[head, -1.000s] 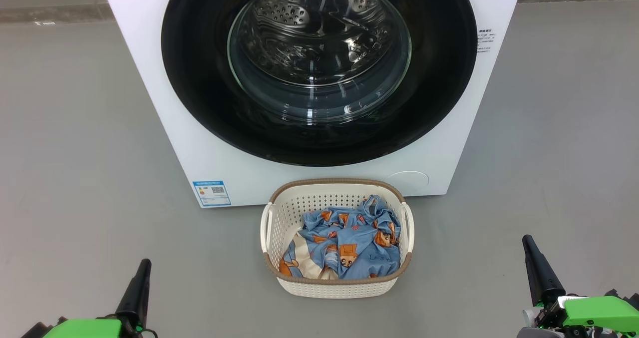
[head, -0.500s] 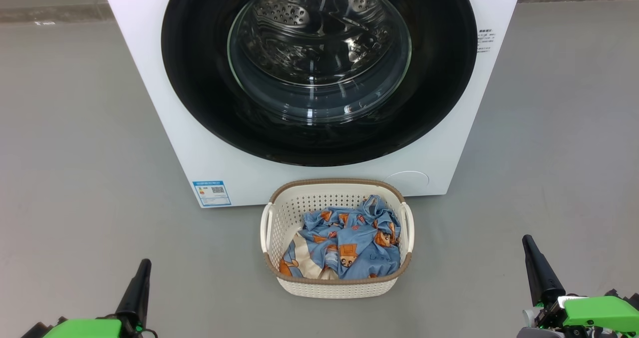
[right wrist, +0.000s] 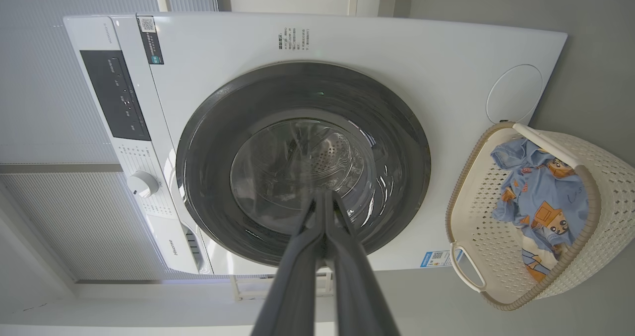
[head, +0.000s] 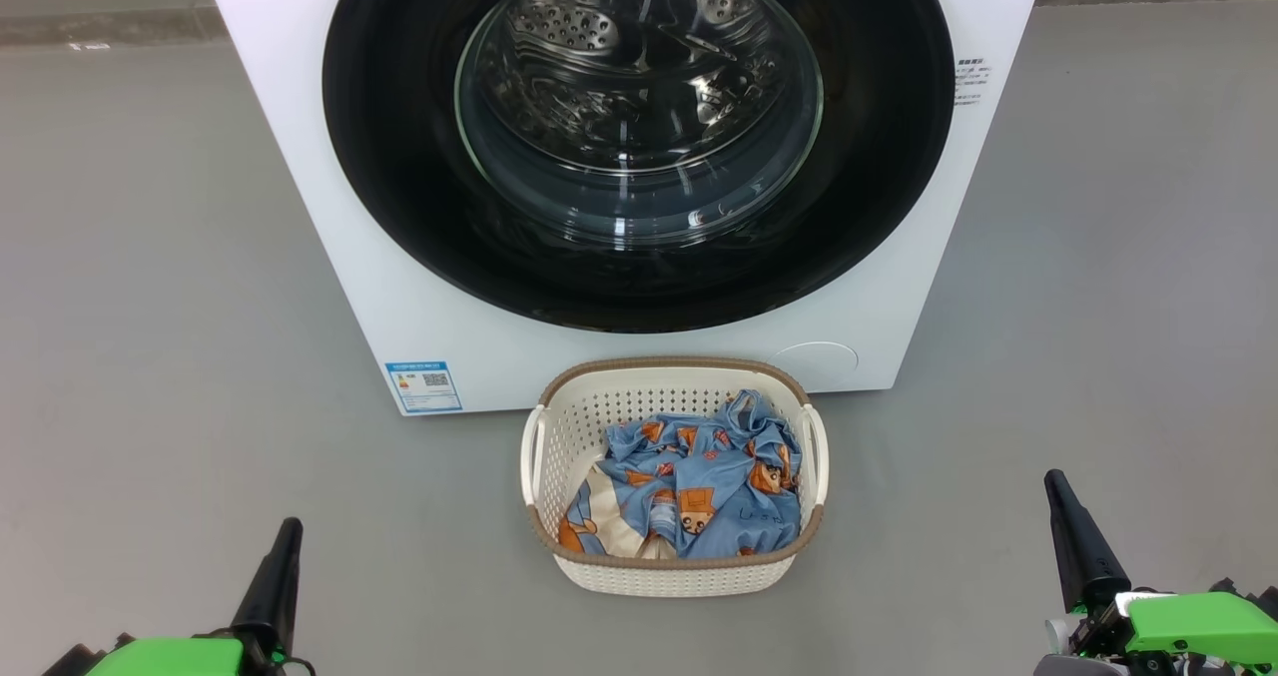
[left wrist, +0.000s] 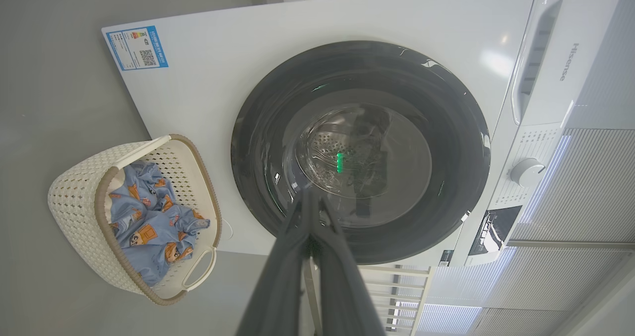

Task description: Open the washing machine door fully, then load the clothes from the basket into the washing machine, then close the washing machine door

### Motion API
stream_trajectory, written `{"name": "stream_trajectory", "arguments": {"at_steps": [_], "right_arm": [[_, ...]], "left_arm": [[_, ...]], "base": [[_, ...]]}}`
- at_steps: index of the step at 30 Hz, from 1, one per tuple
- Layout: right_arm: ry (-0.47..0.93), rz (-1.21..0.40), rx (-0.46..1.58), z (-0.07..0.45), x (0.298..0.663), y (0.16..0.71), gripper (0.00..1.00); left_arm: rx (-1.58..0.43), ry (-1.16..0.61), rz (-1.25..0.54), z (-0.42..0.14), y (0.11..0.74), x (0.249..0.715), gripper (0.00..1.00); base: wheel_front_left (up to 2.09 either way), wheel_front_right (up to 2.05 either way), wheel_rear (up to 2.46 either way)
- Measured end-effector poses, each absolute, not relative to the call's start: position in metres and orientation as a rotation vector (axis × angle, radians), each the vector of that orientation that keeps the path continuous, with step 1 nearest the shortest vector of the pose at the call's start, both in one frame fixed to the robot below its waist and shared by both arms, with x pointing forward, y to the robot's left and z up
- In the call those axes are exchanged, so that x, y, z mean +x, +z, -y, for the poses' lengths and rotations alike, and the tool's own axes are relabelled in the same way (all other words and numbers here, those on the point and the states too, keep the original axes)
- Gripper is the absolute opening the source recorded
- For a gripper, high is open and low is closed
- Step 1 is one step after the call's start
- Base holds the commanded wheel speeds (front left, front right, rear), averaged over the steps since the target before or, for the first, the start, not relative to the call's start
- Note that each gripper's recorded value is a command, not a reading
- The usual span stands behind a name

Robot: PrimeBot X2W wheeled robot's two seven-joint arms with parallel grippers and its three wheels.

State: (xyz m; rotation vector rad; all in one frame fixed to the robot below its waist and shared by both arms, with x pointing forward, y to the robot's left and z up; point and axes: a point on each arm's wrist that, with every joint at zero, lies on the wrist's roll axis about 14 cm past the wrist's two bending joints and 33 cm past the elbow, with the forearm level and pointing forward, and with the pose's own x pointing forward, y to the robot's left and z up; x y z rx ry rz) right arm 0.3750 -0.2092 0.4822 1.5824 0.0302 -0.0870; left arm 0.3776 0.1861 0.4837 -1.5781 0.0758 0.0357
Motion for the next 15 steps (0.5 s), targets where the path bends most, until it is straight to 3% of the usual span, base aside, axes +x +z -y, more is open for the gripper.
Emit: {"name": "stream_trajectory", "arguments": {"at_steps": [15], "right_arm": [[-0.087,-0.03,1.582,0.2092,0.375,0.4822,0.0]], "left_arm": [[-1.578,0.036,-0.076,-0.1861,0.4837,0.3776,0.0]], "base": [[0.0,0.0,0.0]]}}
